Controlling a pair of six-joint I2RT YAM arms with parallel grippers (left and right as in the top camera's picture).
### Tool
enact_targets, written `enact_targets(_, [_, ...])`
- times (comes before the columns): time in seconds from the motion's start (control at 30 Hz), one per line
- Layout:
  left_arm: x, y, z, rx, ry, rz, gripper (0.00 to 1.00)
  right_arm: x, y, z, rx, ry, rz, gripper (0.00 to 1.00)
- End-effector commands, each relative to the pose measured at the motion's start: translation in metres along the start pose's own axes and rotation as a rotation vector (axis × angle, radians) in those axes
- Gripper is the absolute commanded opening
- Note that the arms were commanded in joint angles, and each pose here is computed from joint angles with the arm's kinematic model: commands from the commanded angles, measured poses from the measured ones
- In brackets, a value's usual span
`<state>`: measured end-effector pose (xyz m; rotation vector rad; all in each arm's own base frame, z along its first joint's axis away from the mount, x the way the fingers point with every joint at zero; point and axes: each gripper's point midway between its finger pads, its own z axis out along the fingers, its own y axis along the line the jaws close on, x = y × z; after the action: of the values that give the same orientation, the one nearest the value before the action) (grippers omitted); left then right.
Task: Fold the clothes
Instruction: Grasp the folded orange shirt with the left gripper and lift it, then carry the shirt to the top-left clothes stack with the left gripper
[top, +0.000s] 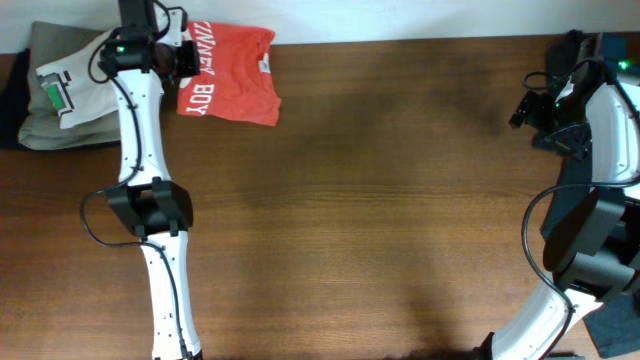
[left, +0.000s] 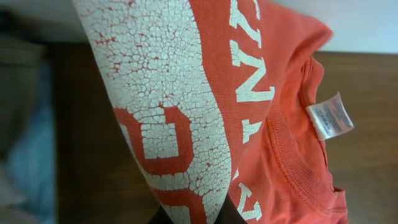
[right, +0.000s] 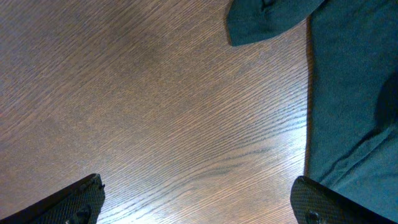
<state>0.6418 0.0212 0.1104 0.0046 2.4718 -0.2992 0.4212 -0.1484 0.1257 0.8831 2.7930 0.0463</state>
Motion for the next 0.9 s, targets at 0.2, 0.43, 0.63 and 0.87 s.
enact_targets(0.2, [-0.079, 0.038, -0.123, -0.103, -0.272, -0.087, 0.01, -0.003, -0.001, -0.005, 0.008, -0.017, 0.003, 0.99])
enact_targets(0.43, [-0.088, 0.072, -0.152, -0.144, -0.334, -0.158, 0.01, -0.003, -0.001, -0.005, 0.008, -0.017, 0.003, 0.99])
enact_targets(0.63, [-0.074, 0.118, -0.157, -0.257, -0.315, -0.253, 0.01, -0.003, -0.001, -0.005, 0.008, -0.017, 0.003, 0.99])
enact_targets(0.87, [-0.06, 0.156, -0.14, -0.354, -0.287, -0.291, 0.01, -0.003, -0.001, -0.005, 0.008, -0.017, 0.003, 0.99])
